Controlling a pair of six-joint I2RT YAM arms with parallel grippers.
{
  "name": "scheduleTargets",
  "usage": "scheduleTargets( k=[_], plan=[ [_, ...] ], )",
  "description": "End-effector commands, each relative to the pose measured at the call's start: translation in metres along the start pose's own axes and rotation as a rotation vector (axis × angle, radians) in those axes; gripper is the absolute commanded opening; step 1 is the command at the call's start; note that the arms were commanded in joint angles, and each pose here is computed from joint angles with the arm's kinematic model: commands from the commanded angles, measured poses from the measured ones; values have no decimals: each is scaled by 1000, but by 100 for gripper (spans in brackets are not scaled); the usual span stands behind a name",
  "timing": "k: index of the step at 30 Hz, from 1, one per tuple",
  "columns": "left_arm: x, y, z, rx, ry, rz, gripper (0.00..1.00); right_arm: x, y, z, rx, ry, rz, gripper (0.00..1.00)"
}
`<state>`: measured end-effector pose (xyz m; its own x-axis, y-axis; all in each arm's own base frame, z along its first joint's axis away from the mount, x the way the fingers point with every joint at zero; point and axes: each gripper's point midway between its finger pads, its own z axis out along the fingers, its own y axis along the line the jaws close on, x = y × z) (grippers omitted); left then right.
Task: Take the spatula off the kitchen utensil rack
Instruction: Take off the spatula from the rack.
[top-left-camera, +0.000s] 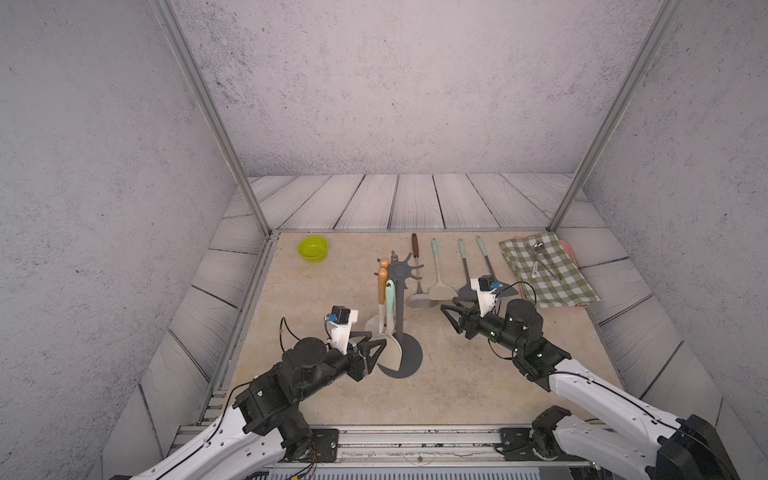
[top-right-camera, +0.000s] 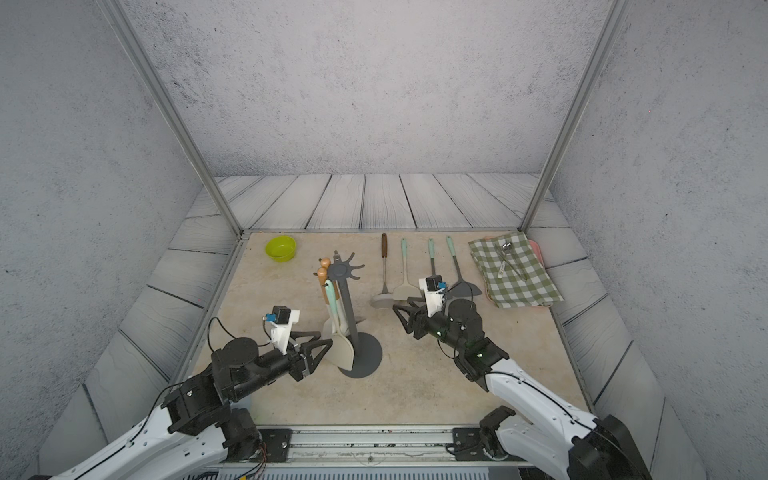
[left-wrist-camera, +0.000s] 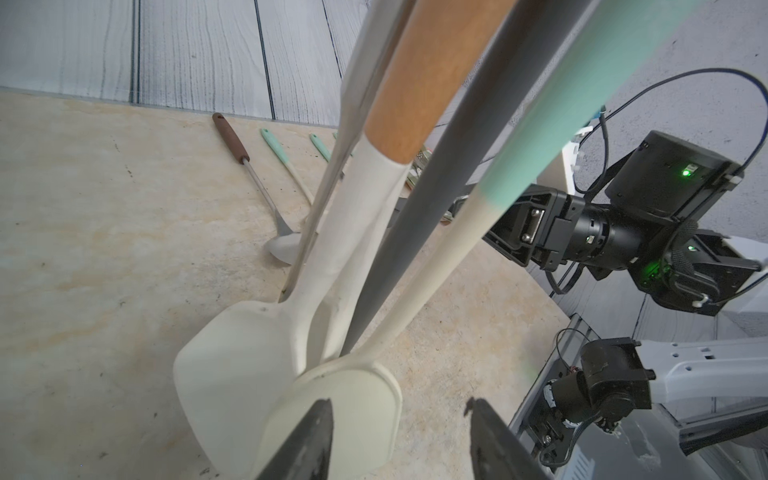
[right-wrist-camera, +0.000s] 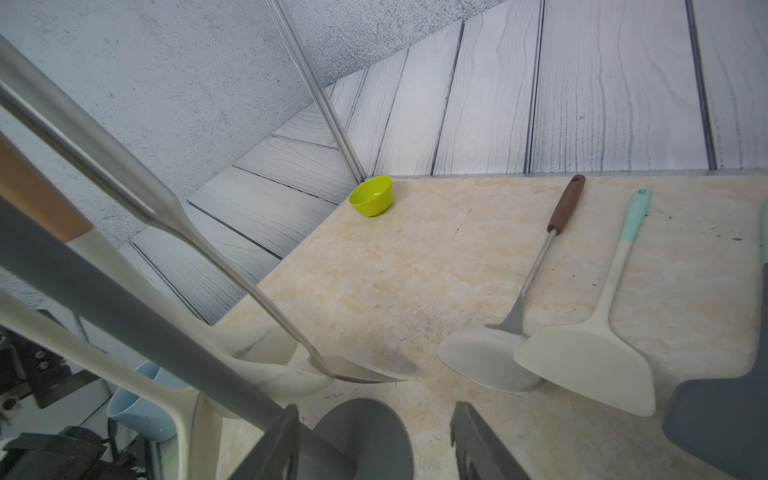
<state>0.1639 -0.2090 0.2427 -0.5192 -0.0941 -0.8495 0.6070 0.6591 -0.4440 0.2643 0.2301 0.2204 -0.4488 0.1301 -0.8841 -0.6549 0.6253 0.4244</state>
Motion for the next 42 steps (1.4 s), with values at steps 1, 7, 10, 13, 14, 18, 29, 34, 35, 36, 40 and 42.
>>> scheduleTargets(
  k=[1,7,10,13,14,18,29,34,35,36,40,42],
  plan=[
    [-17,0,-4,-49,-47,66,55,5,14,-8,-61,18,41,60],
    [-21,-5,4,-70,-57,120,51,17,1,-14,-9,-35,-16,61],
    [-20,-2,14,-106,-43,164,51,21,0,-13,-15,-36,-12,61],
    [-24,-5,20,-123,-43,204,51,25,-4,-9,-6,-23,-8,61],
    [-26,-5,21,-129,-48,215,51,27,-4,-8,-6,-17,-6,61],
    [-29,-2,26,-163,-57,249,51,30,-5,-5,-8,-4,2,61],
    [-31,-4,41,-168,-68,299,40,31,-4,-3,-17,3,6,60],
    [-30,-5,43,-162,-65,298,28,32,-4,-3,-17,7,8,60],
    [-30,-5,44,-164,-63,296,25,31,-3,-3,-19,5,7,60],
    [-30,-5,43,-164,-63,294,23,31,-3,-3,-19,6,8,60],
    [-30,-5,40,-160,-63,278,16,31,-2,-4,-22,10,8,60],
    [-30,-5,37,-155,-62,267,13,30,-2,-4,-24,9,8,60]
  ],
)
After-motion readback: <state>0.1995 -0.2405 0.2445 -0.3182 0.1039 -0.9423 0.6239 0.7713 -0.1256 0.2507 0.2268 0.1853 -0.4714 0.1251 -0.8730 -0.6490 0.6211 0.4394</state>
